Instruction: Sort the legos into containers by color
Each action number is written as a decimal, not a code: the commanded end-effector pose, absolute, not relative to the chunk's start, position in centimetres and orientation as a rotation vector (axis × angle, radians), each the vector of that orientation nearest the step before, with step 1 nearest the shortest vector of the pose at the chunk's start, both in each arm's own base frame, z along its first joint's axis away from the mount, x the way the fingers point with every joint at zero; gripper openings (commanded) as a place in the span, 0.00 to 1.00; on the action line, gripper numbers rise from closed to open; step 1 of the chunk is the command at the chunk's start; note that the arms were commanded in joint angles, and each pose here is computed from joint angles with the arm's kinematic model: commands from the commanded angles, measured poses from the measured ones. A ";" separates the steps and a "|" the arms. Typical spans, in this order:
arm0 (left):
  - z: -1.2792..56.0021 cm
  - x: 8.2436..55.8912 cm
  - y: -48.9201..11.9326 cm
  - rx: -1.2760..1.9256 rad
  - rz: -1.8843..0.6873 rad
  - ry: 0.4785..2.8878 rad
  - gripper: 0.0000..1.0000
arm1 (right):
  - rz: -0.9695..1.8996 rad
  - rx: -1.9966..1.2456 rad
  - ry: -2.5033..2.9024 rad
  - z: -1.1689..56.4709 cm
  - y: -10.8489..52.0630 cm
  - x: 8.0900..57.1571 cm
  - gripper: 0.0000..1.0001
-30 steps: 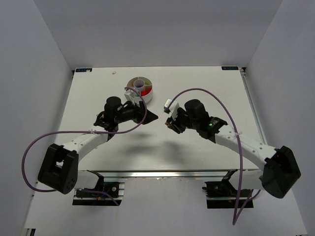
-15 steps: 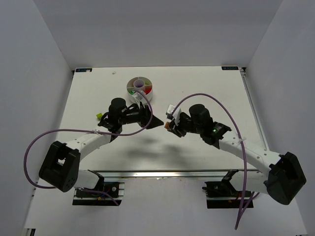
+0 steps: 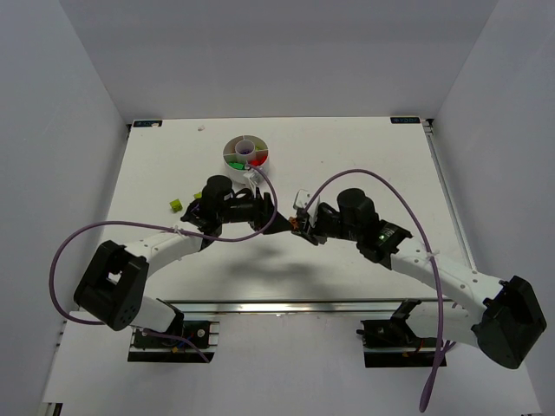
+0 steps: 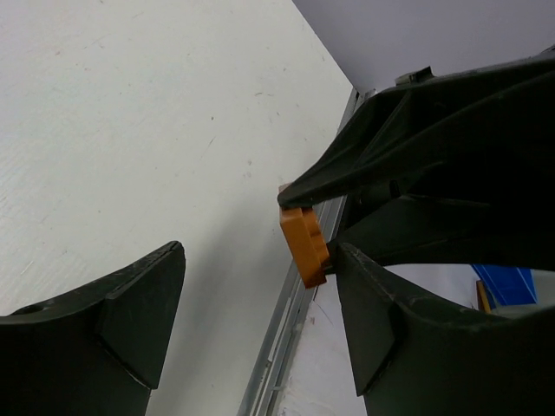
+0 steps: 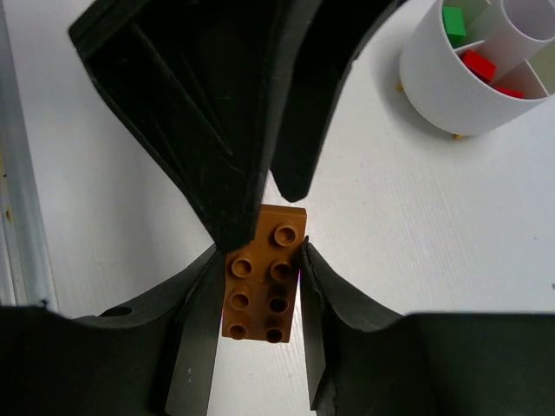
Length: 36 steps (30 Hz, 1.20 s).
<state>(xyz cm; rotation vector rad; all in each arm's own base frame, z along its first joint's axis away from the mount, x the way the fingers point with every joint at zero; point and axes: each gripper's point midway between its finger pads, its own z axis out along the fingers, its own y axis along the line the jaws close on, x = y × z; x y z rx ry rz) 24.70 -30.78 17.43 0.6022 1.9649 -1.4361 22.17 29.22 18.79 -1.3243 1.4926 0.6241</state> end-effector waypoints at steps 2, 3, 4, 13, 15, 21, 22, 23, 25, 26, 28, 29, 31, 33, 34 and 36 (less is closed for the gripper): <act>19.6 24.4 -31.3 0.667 -1.450 1.883 0.79 | 0.634 -1.357 1.410 19.5 30.5 21.5 0.00; 19.4 24.4 -31.3 0.667 -1.452 1.888 0.78 | 0.631 -1.359 1.408 19.5 30.5 21.5 0.00; 19.4 24.4 -31.4 0.669 -1.454 1.889 0.77 | 0.627 -1.362 1.404 19.5 30.7 21.4 0.00; 18.5 23.6 -32.2 0.719 -1.525 1.936 0.42 | 0.571 -1.347 1.405 19.4 30.6 21.9 0.00; 18.3 23.4 -32.3 0.723 -1.532 1.943 0.38 | 0.556 -1.334 1.411 19.5 30.5 22.2 0.00; 18.5 23.0 -32.4 0.750 -1.541 1.941 0.32 | 0.508 -1.302 1.430 19.5 30.2 23.2 0.00; 18.3 22.9 -32.4 0.752 -1.542 1.950 0.28 | 0.499 -1.295 1.434 19.5 30.1 23.3 0.00; 18.3 22.9 -32.4 0.756 -1.541 1.950 0.26 | 0.496 -1.292 1.433 19.6 30.1 23.4 0.00; 18.2 22.8 -32.5 0.761 -1.545 1.957 0.22 | 0.487 -1.289 1.436 19.5 30.0 23.5 0.00; 18.2 22.8 -32.5 0.764 -1.545 1.958 0.17 | 0.484 -1.286 1.435 19.6 30.0 23.5 0.00; 18.2 22.8 -32.6 0.772 -1.551 1.963 0.11 | 0.477 -1.283 1.440 19.5 29.9 23.7 0.00; 18.1 22.8 -32.6 0.775 -1.550 1.965 0.06 | 0.475 -1.285 1.442 19.4 30.0 23.7 0.00; 18.1 22.7 -32.6 0.787 -1.555 1.964 0.00 | 0.466 -1.282 1.450 19.3 29.8 23.9 0.16; 18.1 22.7 -32.5 0.798 -1.543 1.960 0.00 | 0.461 -1.281 1.453 19.3 29.9 24.0 0.25; 18.1 22.9 -32.5 0.792 -1.533 1.966 0.00 | 0.460 -1.281 1.456 19.2 29.8 24.0 0.33; 17.9 22.9 -32.4 0.796 -1.518 1.970 0.00 | 0.456 -1.279 1.460 19.3 29.8 24.1 0.42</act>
